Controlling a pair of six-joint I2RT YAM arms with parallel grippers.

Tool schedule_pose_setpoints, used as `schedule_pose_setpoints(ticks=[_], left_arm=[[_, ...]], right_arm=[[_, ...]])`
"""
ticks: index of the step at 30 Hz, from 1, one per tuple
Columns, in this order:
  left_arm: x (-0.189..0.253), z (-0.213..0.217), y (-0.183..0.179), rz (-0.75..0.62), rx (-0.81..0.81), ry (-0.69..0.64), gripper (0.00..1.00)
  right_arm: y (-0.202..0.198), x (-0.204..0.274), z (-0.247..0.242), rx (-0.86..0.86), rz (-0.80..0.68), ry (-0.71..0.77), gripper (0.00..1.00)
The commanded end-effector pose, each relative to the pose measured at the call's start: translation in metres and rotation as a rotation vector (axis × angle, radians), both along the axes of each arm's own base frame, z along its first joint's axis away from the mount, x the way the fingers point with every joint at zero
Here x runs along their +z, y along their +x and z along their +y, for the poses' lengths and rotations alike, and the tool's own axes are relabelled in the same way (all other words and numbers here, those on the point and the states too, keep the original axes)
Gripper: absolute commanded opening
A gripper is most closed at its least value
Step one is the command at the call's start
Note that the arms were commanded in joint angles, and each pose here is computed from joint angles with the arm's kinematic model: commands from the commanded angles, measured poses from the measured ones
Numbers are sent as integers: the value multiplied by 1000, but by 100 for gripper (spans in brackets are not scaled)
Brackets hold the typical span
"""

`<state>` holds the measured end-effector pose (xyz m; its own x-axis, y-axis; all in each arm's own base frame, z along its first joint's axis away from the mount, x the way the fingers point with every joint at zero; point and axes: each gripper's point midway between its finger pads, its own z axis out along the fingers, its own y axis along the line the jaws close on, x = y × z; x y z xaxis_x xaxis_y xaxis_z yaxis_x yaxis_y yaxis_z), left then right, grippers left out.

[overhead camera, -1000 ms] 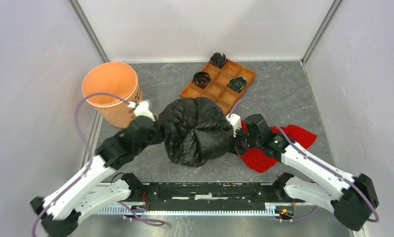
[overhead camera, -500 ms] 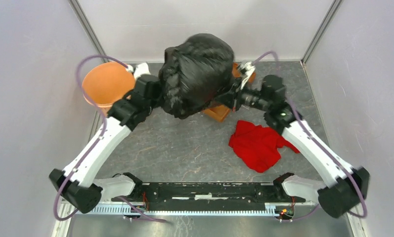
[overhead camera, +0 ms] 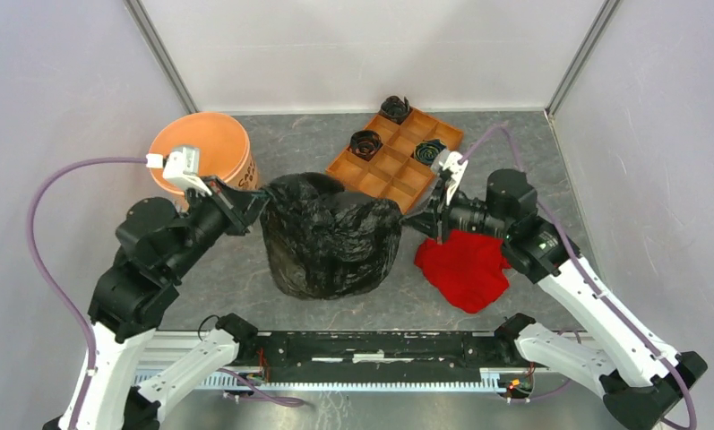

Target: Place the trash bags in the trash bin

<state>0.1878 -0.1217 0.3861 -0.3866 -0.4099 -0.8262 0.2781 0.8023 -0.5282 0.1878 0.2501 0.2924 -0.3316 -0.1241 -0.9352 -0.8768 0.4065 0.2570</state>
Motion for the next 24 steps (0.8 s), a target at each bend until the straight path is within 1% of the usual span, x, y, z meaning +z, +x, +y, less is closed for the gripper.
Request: schedule_pose_setpoints(ticks=[1,4,8,11,15,19,22,24], left_arm=[[33,-24,7,-79,-118,2,2],[40,-57,7,-61,-268,-65,2],[21,-111,10,34,-510,-183,2],[7,-124,22,70,-522,-220,2],[-20,-131,34,135,-500,-223,2],[-48,-134,40,201,-480,-225,2],[-59,-136,42,225,-474,-230,2],[-63,-135,44,234,-465,-229,2]], right_arm=[[18,39,2,-54,-96,50,0],[15,49,14,-6,-105,136,1],[8,60,42,66,-139,214,0],[6,63,61,97,-157,250,2],[18,49,62,24,-138,298,3],[21,39,56,-46,-96,405,8],[27,28,61,-65,-28,411,15],[30,23,65,-70,5,396,15]])
